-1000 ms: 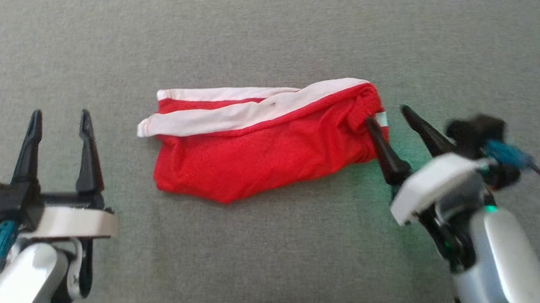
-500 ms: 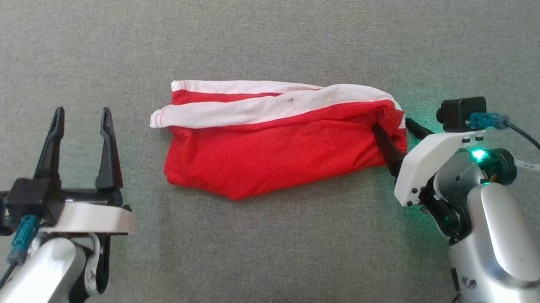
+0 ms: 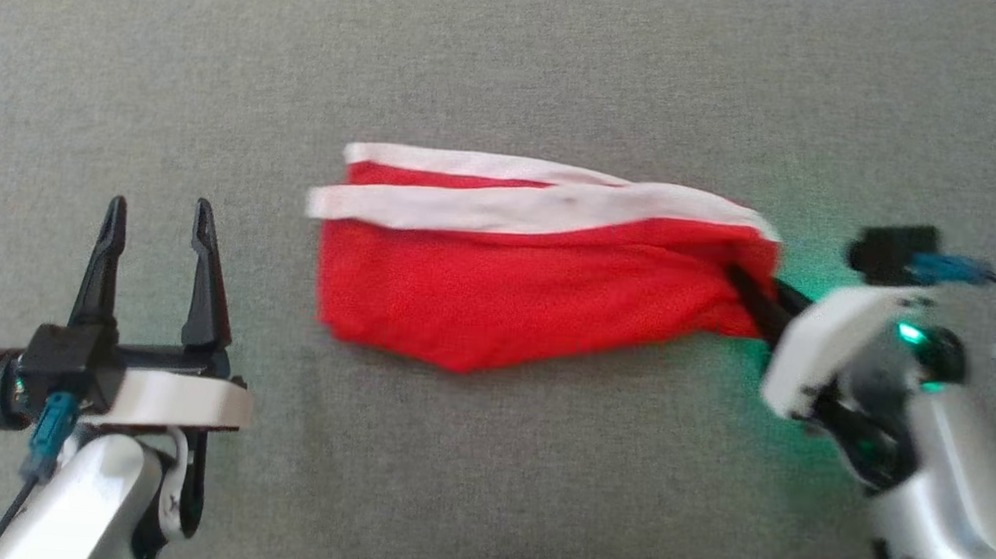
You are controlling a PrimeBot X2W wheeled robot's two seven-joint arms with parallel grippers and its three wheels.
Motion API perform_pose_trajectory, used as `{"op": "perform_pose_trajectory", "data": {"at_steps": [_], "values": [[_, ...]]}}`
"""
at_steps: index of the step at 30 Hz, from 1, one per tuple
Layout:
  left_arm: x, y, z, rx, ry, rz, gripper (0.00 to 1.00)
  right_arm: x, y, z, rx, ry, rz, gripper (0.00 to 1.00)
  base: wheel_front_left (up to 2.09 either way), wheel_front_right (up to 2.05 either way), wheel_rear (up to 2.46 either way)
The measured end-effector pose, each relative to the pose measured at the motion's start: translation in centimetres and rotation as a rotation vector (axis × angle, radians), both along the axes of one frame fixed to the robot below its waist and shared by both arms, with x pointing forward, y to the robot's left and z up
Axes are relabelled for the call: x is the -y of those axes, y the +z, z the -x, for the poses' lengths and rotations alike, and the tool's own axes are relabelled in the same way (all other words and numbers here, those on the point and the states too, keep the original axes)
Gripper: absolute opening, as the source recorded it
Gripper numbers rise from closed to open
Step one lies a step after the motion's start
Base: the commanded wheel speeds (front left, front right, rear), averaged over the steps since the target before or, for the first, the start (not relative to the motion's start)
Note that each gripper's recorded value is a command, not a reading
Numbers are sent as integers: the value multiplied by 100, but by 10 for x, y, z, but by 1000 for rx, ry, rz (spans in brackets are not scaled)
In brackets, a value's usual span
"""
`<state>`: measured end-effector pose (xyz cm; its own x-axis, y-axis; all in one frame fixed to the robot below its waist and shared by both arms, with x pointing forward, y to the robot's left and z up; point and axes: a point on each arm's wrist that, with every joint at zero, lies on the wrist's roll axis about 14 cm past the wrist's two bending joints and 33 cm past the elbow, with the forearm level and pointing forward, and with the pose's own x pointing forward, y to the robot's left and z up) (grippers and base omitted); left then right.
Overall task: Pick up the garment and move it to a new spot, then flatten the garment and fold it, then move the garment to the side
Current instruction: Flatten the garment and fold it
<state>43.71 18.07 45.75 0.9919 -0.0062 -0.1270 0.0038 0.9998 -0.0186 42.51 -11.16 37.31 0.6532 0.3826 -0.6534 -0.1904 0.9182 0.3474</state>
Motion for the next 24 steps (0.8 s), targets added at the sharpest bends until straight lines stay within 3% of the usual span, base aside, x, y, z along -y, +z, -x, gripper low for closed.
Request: {"op": "perform_pose_trajectory", "data": {"at_steps": [5,9,12,17,20,24], "values": [[2,6,-2,20,-4,3,100,51,6,11,-18,-113,-1,0,0,0,0],[4,5,1,16,-8,4,100,36,30,18,-76,-135,-234,0,0,0,0],[7,7,2,20,-15,6,100,9,55,23,-128,-86,-451,0,0,0,0],[9,7,7,14,-25,5,100,-34,88,27,-199,45,-713,0,0,0,0],[6,7,7,11,-17,4,100,-55,93,24,-232,110,-753,0,0,0,0],[4,6,7,6,-9,8,100,-86,80,25,-298,203,-703,0,0,0,0]]}}
